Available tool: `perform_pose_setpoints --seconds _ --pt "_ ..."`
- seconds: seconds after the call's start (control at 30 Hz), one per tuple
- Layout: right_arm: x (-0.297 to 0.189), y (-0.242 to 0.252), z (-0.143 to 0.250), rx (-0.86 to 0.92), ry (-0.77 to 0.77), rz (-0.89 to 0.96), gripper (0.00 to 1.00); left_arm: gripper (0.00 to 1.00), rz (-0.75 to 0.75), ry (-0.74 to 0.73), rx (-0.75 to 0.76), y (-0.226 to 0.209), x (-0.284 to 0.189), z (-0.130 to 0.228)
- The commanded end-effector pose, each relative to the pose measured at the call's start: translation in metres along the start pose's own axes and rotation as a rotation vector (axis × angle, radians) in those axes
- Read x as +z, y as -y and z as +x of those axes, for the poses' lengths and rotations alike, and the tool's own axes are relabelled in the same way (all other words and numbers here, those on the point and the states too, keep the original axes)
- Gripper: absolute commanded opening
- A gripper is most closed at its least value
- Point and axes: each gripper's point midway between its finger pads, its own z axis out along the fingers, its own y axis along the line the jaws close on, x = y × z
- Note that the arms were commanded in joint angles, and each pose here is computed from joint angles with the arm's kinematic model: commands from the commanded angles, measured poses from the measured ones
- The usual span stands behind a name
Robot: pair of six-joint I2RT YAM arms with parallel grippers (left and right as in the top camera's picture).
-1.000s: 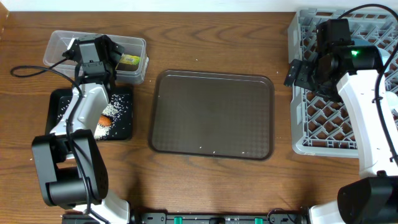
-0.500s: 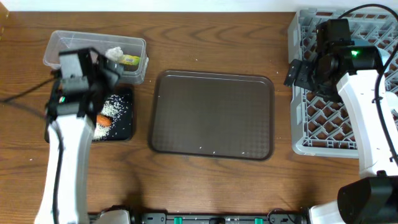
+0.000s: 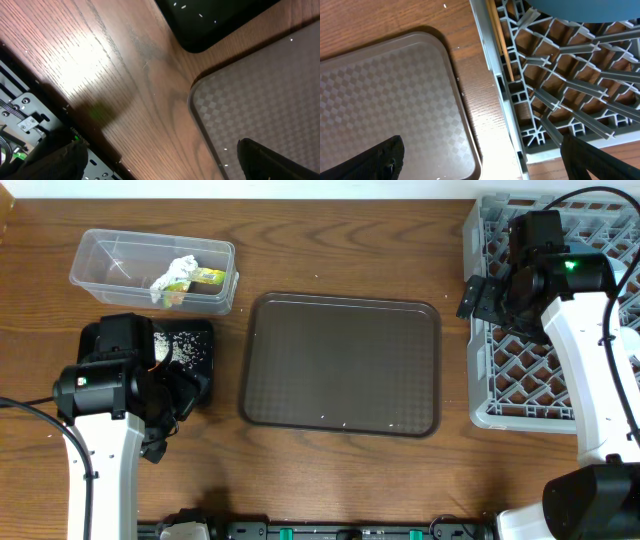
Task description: Sort waste into correct bins and load items into the dishwasher rack
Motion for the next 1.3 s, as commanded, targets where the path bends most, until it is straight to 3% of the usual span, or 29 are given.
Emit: perform_pose_setpoints --seconds 0.0,0.73,1.27 --pt "0.000 0.002 -0.003 0.006 0.005 0.003 0.99 0.98 0.001 0.002 -0.009 0.000 -0.002 0.000" --pt "0.000 0.002 -0.003 0.006 0.005 0.003 0.99 0.98 0.032 0.027 -0.008 -0.002 -0.009 0.001" --pt "0.000 0.002 -0.003 0.006 0.005 0.003 0.99 0.98 0.232 0.181 -0.003 -0.015 -0.053 0.012"
